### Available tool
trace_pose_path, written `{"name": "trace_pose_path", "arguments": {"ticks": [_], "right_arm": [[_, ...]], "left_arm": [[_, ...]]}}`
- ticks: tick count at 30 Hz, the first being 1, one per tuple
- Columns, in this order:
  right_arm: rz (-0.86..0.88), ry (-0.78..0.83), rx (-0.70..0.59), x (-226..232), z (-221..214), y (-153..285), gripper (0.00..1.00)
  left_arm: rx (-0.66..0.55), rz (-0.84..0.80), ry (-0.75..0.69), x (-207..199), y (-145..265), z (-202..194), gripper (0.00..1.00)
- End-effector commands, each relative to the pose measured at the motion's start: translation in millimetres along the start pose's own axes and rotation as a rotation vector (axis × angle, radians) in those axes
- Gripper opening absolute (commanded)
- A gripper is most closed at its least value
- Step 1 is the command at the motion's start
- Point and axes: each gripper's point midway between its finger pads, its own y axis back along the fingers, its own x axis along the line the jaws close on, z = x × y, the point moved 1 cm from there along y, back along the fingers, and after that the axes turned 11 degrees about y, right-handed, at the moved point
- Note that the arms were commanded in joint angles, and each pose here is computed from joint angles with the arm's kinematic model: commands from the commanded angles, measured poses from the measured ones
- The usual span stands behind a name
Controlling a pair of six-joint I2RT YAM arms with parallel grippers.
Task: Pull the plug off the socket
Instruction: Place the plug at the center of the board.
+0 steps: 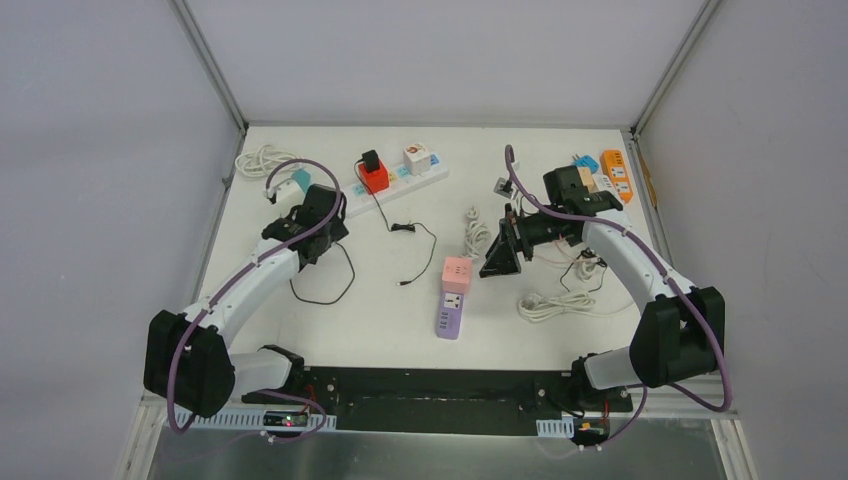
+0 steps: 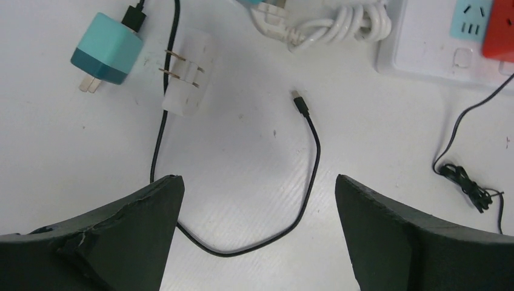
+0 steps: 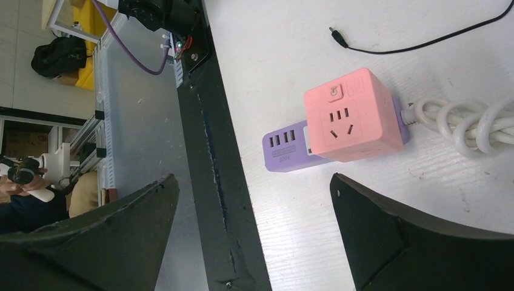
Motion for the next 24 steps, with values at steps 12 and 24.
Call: {"name": "trace_pose_path", "arguments": {"ticks": [12, 24], "right_arm": [[-0.025, 0.089, -0.018, 2.0, 15.8, 8.2, 1.00], [-0.025, 0.092, -0.015, 2.1, 15.4, 8.0, 1.00]], "left_arm": [[0.105, -0.443, -0.113, -56.0, 50.2, -17.2, 0.99], [0.265, -0.812, -0.156, -95.4, 88.2, -50.0, 0.99]]}}
